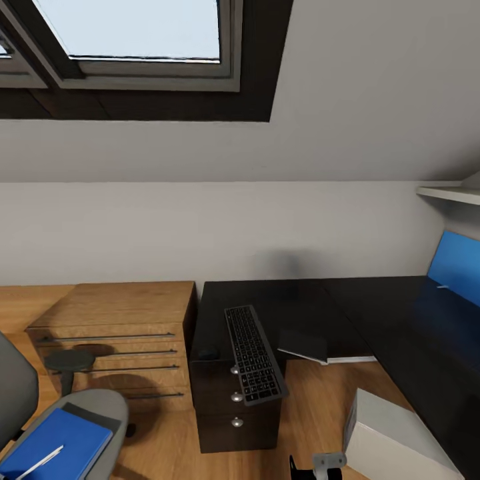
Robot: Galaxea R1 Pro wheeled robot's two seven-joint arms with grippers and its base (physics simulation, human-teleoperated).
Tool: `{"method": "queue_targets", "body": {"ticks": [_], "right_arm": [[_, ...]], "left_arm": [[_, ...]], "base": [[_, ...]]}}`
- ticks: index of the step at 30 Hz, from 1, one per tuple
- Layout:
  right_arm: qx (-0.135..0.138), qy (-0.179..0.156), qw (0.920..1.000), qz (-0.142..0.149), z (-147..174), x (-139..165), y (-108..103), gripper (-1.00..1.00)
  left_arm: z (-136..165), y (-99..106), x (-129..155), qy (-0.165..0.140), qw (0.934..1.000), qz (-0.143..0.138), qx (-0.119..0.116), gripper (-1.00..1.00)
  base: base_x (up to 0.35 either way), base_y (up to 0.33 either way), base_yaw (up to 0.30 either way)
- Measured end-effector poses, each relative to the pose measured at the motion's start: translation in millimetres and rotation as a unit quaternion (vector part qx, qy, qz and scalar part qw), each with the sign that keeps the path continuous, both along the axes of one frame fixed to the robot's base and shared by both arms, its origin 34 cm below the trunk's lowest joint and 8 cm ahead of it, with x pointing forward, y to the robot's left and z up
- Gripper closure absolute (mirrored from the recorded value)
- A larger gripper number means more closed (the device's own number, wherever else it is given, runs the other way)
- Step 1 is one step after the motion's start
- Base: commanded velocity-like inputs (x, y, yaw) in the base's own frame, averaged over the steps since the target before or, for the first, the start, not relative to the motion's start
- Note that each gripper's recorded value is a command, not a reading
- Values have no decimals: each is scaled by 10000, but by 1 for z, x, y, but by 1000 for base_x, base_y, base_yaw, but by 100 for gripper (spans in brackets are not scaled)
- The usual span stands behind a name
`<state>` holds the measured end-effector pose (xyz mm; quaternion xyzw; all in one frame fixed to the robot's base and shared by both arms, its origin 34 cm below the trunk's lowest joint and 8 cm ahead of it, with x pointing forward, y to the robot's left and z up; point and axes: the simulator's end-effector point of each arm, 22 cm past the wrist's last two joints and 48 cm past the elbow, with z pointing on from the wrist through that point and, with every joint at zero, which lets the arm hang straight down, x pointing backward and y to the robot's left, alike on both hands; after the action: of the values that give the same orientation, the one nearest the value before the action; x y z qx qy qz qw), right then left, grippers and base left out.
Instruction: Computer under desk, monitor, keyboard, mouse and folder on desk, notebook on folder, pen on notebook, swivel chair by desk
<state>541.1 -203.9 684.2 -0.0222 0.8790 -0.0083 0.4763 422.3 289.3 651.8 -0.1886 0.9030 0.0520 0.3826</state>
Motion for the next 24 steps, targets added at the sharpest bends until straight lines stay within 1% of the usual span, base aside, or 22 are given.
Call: {"method": "queue_targets", "body": {"ticks": [2,3,5,6,8,9,10,11,12,13,14,16,17,19,20,21,22,23,24], "right_arm": [[-1,0,10000,0,-2,0,0,-100],[-1,-1,10000,-3,-4,1,0,-100],[-1,-1,10000,-2,-6,1,0,-100],[-2,-1,10000,-2,-8,1,0,-100],[1,-3,10000,-3,-10,1,0,-100],[4,-7,10000,-4,-11,2,0,-100],[6,-9,10000,-3,-12,2,0,-100],[8,-12,10000,-2,-14,2,1,-100],[12,-17,10000,-3,-15,2,1,-100],[15,-18,10000,-2,-16,3,1,-100],[21,-24,10000,0,-17,3,2,-100],[26,-29,10000,-6,-19,3,3,-100],[30,-31,10000,-14,-21,3,3,-100],[36,-22,10000,-21,-24,4,3,-100],[54,-20,10000,-19,-25,4,5,-100],[87,-20,10000,-6,-26,4,11,-100],[137,-31,9999,12,-26,5,18,-100],[168,-43,9998,14,-26,5,22,-100],[225,-74,9997,40,-25,7,31,-100]], "left_arm": [[7,7,12,-127,9999,-44,19,-100],[14,8,23,-207,9997,-116,-13,-100],[18,2,32,-188,9995,-225,-93,-100],[21,-7,39,-75,9991,-377,-196,-100],[24,-20,45,91,9978,-565,-331,-100],[31,-32,51,209,9959,-742,-479,-100],[35,-39,54,266,9946,-845,-546,-100],[39,-44,58,307,9932,-940,-607,-100],[52,-54,66,333,9907,-1105,-727,-100],[60,-59,70,317,9893,-1181,-799,-100],[76,-68,79,265,9868,-1294,-936,-100],[92,-75,86,222,9846,-1365,-1073,-100],[104,-76,90,252,9835,-1360,-1167,-100],[110,-69,89,491,9821,-1267,-1303,-100],[114,-63,85,778,9785,-1174,-1510,-100],[121,-62,84,896,9747,-1150,-1694,-100],[130,-62,86,922,9715,-1145,-1860,-100],[134,-61,88,904,9704,-1136,-1929,-100],[150,-52,96,778,9700,-1060,-2045,-100]], "base": [[0,0,0],[0,0,0],[0,0,0],[0,0,0],[0,0,0],[0,0,0],[0,0,0],[0,0,0],[0,0,0],[0,0,0],[0,0,0],[0,0,0],[0,0,0],[0,0,0],[0,0,0],[0,0,0],[0,0,0],[0,0,0],[0,0,0]]}}
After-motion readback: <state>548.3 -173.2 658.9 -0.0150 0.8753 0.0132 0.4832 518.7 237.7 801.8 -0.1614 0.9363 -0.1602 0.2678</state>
